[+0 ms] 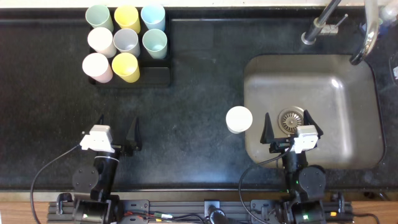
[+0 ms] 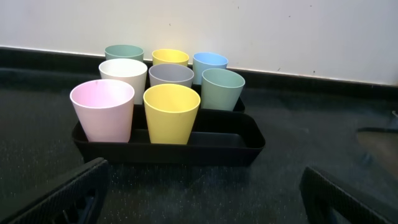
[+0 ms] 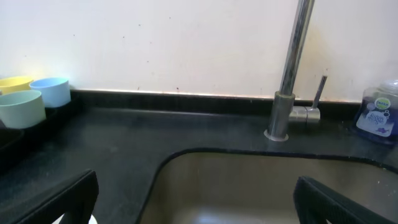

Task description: Store Cups

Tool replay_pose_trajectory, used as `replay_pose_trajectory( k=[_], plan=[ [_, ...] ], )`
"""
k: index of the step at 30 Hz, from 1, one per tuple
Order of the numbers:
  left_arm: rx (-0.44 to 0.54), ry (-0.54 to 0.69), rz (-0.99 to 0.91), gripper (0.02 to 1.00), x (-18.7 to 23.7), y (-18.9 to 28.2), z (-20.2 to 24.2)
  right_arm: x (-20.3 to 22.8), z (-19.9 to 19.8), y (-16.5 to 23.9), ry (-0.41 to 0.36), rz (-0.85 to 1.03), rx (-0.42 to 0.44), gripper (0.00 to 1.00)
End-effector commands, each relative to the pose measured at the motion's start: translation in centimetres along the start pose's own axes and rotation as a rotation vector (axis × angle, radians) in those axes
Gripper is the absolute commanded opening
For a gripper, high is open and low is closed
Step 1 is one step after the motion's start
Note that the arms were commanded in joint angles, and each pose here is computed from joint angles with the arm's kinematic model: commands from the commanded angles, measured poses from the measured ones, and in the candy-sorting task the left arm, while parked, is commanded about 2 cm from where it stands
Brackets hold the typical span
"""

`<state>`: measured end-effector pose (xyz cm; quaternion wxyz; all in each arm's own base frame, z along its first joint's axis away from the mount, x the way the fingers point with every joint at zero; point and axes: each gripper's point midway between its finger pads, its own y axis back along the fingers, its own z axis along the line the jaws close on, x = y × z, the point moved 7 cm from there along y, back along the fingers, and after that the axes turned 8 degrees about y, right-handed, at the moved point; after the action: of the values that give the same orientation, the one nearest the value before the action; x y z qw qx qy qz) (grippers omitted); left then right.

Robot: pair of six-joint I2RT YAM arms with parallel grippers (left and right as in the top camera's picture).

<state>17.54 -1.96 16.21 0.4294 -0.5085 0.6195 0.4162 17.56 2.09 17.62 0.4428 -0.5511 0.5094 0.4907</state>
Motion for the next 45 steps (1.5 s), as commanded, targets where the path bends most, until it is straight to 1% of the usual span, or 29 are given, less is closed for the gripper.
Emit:
replay_pose_trajectory(
  k=[1, 4, 5, 10, 13, 15, 17, 20, 22, 23, 24, 26, 29, 33, 35, 36, 38, 40, 41, 43, 44, 45],
  plan=[
    [0.011, -0.025, -0.002, 0.998, 0.0, 0.1, -0.1, -4.1, -0.7, -0.1, 0.007, 0.033, 0.010, 0.998],
    [0.011, -0.025, -0.002, 1.000, 0.0, 0.1, -0.1, -8.5, -1.5, -0.6, 0.009, 0.060, 0.036, 0.998],
    [0.011, -0.025, -0.003, 1.000, 0.0, 0.1, -0.1, -10.1, -1.7, -0.9, 0.010, 0.070, 0.034, 0.996],
    [0.011, -0.025, -0.002, 1.000, 0.0, 0.1, -0.1, -15.7, -2.3, -2.1, 0.015, 0.136, 0.024, 0.998],
    [0.011, -0.025, -0.002, 1.000, 0.0, 0.1, -0.1, -17.9, -2.2, -2.7, 0.014, 0.214, -0.015, 0.996],
    [0.011, -0.025, -0.002, 1.000, 0.0, 0.1, -0.1, -18.3, -1.8, -2.9, 0.018, 0.355, -0.074, 0.996],
    [0.011, -0.025, -0.002, 1.000, 0.0, 0.1, -0.1, -17.9, -1.4, -2.6, 0.017, 0.515, -0.131, 0.998],
    [0.011, -0.025, -0.002, 1.000, 0.0, 0.1, -0.1, -16.9, -0.6, -2.3, 0.000, 0.705, -0.217, 0.998],
    [0.011, -0.025, -0.002, 1.000, 0.0, 0.1, -0.1, -16.1, 0.3, -2.1, -0.034, 0.841, -0.304, 0.998],
    [0.011, -0.025, -0.002, 1.000, 0.0, 0.1, -0.1, -15.4, 0.8, -2.3, -0.063, 0.918, -0.350, 0.996],
    [0.011, -0.025, -0.002, 1.000, 0.0, 0.1, -0.1, -14.1, 1.3, -2.7, -0.098, 1.027, -0.378, 0.998],
    [0.011, -0.025, -0.002, 1.000, 0.0, 0.1, -0.1, -12.2, 1.6, -3.3, -0.120, 1.165, -0.377, 0.996],
    [0.011, -0.025, -0.002, 1.000, 0.0, 0.1, -0.1, -10.0, 1.9, -4.4, -0.128, 1.312, -0.385, 0.998],
    [0.011, -0.025, -0.002, 1.000, 0.0, 0.1, -0.1, -7.7, 2.4, -6.2, -0.134, 1.414, -0.389, 0.998],
    [0.011, -0.025, -0.002, 1.000, 0.0, 0.1, -0.1, -6.4, 2.6, -7.3, -0.156, 1.463, -0.373, 0.998],
    [0.011, -0.025, -0.002, 1.000, 0.0, 0.1, -0.1, -5.7, 2.9, -7.7, -0.154, 1.491, -0.376, 0.996],
    [0.011, -0.025, -0.002, 1.000, 0.0, 0.1, -0.1, -5.0, 3.2, -8.1, -0.137, 1.512, -0.378, 0.998],
    [0.011, -0.025, -0.002, 1.000, 0.0, 0.1, -0.1, -4.4, 3.5, -8.5, -0.103, 1.534, -0.371, 0.998],
    [0.011, -0.025, -0.003, 1.000, 0.0, 0.1, -0.1, -3.7, 4.0, -8.7, -0.069, 1.560, -0.369, 0.998],
    [0.011, -0.025, -0.003, 1.000, 0.0, 0.1, -0.1, -2.9, 4.4, -9.0, -0.044, 1.594, -0.368, 0.996],
    [0.011, -0.025, -0.002, 1.000, 0.0, 0.1, -0.1, -2.6, 4.5, -9.0, -0.038, 1.605, -0.361, 0.998],
    [0.011, -0.025, -0.002, 1.000, 0.0, 0.1, -0.1, -2.0, 4.5, -9.2, -0.021, 1.630, -0.330, 0.998]
  ],
)
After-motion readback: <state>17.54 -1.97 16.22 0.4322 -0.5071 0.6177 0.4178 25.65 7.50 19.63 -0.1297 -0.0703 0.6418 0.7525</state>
